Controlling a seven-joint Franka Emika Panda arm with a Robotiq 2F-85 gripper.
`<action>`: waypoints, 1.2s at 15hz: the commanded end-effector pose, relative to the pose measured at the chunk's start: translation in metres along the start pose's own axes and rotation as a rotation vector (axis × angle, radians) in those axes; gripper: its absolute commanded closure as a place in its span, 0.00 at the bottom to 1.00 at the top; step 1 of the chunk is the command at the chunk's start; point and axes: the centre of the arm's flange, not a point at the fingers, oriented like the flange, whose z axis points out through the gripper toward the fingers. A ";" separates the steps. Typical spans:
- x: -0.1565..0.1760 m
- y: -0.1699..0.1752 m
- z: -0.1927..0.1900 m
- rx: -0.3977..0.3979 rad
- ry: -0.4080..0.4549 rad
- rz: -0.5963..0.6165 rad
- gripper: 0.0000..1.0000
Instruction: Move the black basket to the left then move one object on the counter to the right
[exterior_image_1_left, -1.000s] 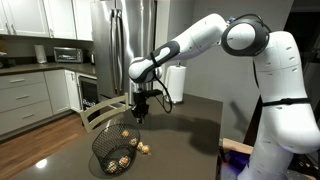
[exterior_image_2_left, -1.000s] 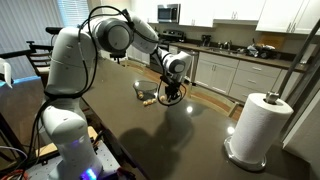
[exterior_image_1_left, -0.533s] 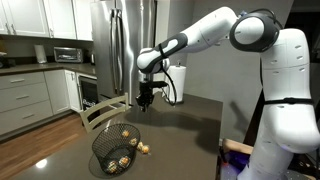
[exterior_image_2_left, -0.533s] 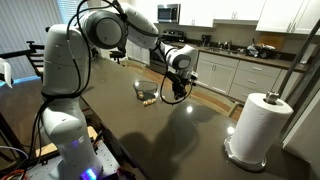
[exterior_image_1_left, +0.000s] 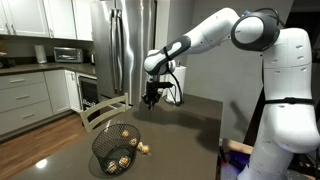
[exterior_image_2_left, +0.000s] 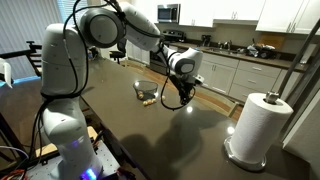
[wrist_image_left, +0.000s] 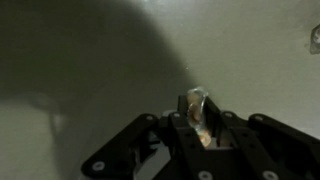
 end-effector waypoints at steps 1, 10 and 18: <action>-0.008 0.022 0.000 -0.014 0.032 0.095 0.95; -0.004 0.046 0.009 -0.049 0.052 0.224 0.95; 0.001 0.051 0.015 -0.069 0.047 0.265 0.56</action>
